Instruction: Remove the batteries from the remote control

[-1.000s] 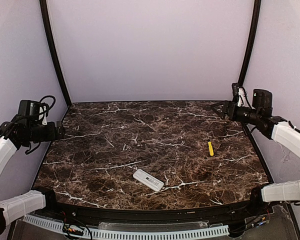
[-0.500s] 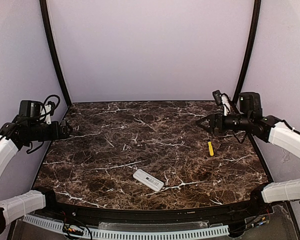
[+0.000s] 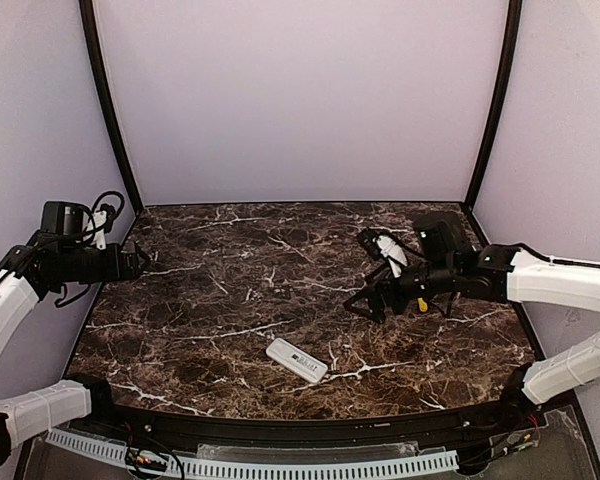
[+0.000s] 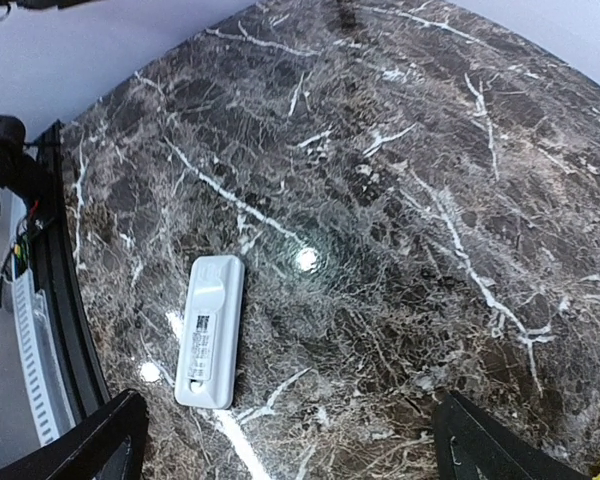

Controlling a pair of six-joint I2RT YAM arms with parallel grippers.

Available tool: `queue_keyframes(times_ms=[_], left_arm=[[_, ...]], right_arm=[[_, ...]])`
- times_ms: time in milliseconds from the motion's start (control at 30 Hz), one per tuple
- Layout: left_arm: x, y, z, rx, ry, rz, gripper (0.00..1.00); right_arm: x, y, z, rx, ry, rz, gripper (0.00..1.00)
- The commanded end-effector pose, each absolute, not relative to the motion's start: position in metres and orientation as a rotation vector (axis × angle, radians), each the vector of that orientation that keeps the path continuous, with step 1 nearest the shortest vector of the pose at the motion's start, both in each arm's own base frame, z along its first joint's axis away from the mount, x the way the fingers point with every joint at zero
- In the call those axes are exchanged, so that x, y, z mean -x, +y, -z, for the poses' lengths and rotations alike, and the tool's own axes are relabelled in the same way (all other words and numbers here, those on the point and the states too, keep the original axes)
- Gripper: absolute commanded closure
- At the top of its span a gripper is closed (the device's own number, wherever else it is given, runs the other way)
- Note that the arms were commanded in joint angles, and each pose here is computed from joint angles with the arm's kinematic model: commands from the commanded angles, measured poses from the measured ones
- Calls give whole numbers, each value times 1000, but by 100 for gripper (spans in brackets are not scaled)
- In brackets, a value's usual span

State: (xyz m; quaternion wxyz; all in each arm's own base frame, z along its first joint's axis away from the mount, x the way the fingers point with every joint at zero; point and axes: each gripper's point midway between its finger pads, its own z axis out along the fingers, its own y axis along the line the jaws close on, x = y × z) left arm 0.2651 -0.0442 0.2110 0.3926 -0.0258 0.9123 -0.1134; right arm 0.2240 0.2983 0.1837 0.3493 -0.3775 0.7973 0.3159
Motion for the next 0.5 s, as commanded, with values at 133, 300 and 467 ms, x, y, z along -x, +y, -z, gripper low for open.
queue_keyframes(times_ms=[133, 300, 467], left_arm=[[-264, -47, -204, 59, 2329, 312, 0], [-264, -47, -204, 61, 2328, 311, 0], [-264, -47, -204, 60, 2326, 313, 0]], right_arm=[[-191, 346, -148, 1276, 2036, -675, 1], [-174, 368, -129, 1380, 2040, -644, 1], [-160, 388, -113, 1449, 2053, -618, 1]])
